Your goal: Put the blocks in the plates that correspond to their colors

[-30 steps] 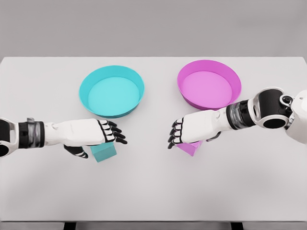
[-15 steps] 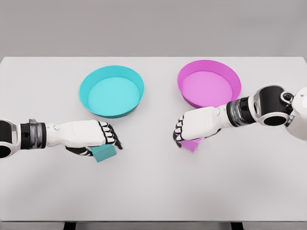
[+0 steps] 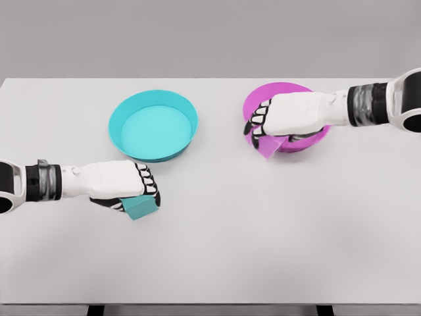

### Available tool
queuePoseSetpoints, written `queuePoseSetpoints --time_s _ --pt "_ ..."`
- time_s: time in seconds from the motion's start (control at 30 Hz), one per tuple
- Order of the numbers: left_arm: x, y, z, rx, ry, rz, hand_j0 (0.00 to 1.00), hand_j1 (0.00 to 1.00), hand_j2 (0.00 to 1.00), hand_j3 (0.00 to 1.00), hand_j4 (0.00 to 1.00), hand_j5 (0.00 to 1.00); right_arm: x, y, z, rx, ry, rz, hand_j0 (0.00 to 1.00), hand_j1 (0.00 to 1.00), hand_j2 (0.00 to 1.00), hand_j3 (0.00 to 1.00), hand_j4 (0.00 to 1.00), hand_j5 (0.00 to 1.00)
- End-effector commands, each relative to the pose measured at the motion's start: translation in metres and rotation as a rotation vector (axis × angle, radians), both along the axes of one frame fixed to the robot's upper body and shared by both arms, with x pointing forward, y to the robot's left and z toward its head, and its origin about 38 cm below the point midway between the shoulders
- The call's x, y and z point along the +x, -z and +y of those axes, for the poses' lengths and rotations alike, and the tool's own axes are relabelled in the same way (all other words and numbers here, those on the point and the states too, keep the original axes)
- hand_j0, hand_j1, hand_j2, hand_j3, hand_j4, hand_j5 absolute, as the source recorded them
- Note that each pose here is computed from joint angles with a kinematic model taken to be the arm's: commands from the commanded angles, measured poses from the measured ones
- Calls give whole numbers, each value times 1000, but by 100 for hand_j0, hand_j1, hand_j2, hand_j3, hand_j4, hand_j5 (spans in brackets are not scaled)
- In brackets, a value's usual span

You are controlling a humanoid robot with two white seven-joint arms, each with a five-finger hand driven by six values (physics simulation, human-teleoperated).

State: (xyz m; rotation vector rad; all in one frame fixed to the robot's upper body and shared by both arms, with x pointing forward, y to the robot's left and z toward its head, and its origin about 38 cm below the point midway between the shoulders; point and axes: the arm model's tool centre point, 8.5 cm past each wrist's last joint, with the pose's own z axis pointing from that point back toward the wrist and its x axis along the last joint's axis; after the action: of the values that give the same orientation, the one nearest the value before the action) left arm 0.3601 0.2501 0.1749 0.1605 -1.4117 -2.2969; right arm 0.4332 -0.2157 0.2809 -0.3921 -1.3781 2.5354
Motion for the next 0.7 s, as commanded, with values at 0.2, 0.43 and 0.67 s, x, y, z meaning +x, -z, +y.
queuePoseSetpoints --time_s 0.2,0.43,0.67 --pt "3 -18 -6 -27 18 -33 51 51 51 51 51 51 63 3 -52 66 270 22 60 60 60 60 60 60" --pt "9 -36 -8 -65 25 -52 51 51 51 51 51 51 81 36 -28 -30 271 59 60 60 60 60 60 60" --pt "17 -57 -10 -101 30 -82 51 51 51 51 51 51 90 55 -26 -89 294 90 62 62 62 62 62 62"
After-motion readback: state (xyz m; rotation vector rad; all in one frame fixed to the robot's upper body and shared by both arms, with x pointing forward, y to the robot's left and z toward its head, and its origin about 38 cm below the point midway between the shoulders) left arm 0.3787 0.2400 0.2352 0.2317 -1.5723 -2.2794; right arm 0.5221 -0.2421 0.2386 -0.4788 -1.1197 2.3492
